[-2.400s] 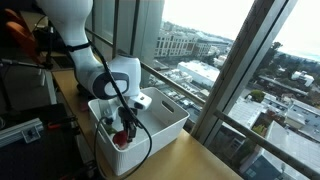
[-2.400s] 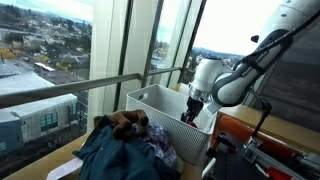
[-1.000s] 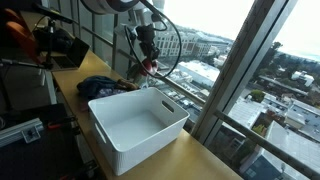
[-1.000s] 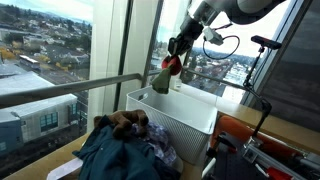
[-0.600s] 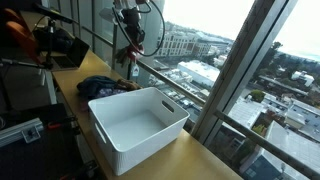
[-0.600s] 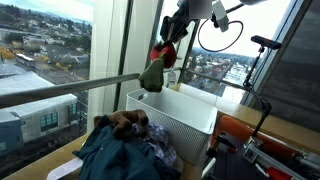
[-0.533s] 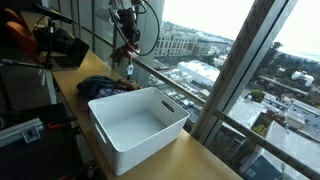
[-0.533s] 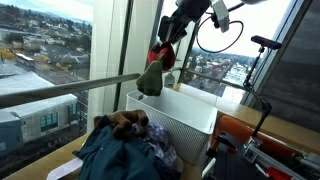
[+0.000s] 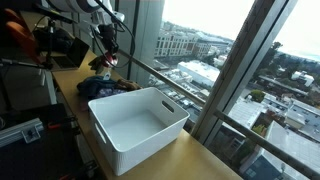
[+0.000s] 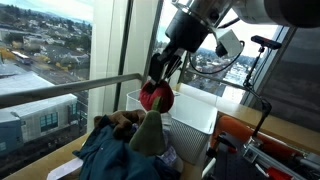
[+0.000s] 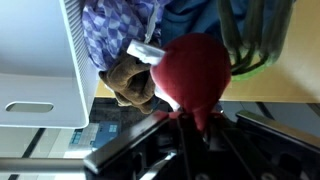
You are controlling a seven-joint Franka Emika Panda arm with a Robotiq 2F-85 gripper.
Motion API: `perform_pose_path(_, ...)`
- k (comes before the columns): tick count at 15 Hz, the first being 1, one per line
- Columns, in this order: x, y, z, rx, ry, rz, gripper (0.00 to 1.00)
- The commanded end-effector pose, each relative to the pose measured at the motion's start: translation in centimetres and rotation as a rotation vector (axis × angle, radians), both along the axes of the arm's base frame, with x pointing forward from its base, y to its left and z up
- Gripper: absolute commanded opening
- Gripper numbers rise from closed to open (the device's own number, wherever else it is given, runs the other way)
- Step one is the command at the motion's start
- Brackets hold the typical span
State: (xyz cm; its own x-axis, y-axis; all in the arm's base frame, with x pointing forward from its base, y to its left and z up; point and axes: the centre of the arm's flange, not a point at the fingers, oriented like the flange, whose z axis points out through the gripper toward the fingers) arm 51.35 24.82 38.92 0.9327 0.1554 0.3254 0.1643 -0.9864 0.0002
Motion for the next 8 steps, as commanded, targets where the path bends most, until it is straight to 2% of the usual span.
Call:
perform_pose_path(1,-0.6,0.1,-3.4,0.009,0.043,-0.014,0.02)
perform_pose_path(8,-2.8,2.4,-10.1,0.008,0.112,0.008,0.02)
